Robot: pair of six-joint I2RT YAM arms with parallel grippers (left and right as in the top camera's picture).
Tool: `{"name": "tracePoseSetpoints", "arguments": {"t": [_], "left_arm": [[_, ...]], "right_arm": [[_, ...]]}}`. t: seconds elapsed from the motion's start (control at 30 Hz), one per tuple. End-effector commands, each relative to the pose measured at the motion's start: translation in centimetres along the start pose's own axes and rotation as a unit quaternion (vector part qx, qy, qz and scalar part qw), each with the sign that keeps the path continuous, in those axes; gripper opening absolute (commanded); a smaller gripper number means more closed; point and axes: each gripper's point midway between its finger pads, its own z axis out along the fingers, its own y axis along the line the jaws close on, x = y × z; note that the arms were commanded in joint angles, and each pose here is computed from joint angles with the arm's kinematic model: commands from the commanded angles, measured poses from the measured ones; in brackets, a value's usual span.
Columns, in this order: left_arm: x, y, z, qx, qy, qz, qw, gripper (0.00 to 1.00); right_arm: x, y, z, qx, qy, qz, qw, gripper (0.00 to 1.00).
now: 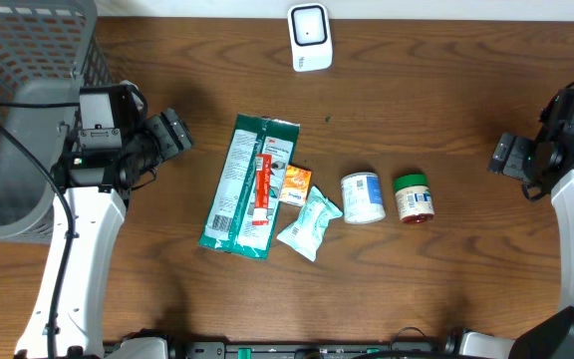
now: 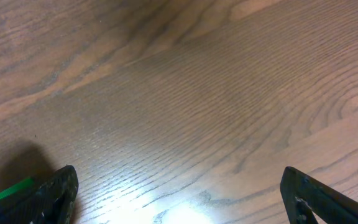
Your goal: Scan the item barcode
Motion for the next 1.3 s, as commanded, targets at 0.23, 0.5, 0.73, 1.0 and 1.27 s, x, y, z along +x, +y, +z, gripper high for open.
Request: {"name": "tracePoseSetpoints", "arguments": {"t": [0.23, 0.5, 0.73, 1.0, 1.27], "left_arm": [[-0.9, -0.2, -0.6, 0.000, -0.014, 0.007, 1.000, 0.88], [-0.9, -0.2, -0.6, 0.000, -0.014, 0.007, 1.000, 0.88], [-0.9, -0.2, -0.6, 0.000, -0.014, 0.007, 1.000, 0.88], [-0.9, -0.2, -0.6, 0.000, -0.014, 0.007, 1.000, 0.88], [-0.9, -0.2, -0.6, 0.000, -0.014, 0.007, 1.000, 0.88]], "right_arm": [[-0.5, -0.1, -0.4, 0.003, -0.010, -0.003, 1.000, 0.99], [-3.0, 0.4, -0.6, -0.009, -0.059, 0.009, 0.998, 0.99], [-2.7, 6.9, -2.2, -0.203, -0.048, 0.005, 0.978, 0.96], [-3.0, 8.2, -10.4, -0.244, -0.011, -0.015, 0.970, 0.09], [-1.6, 9.3, -17.6, -0.255, 0.005, -0.056, 0.965, 0.67]]}}
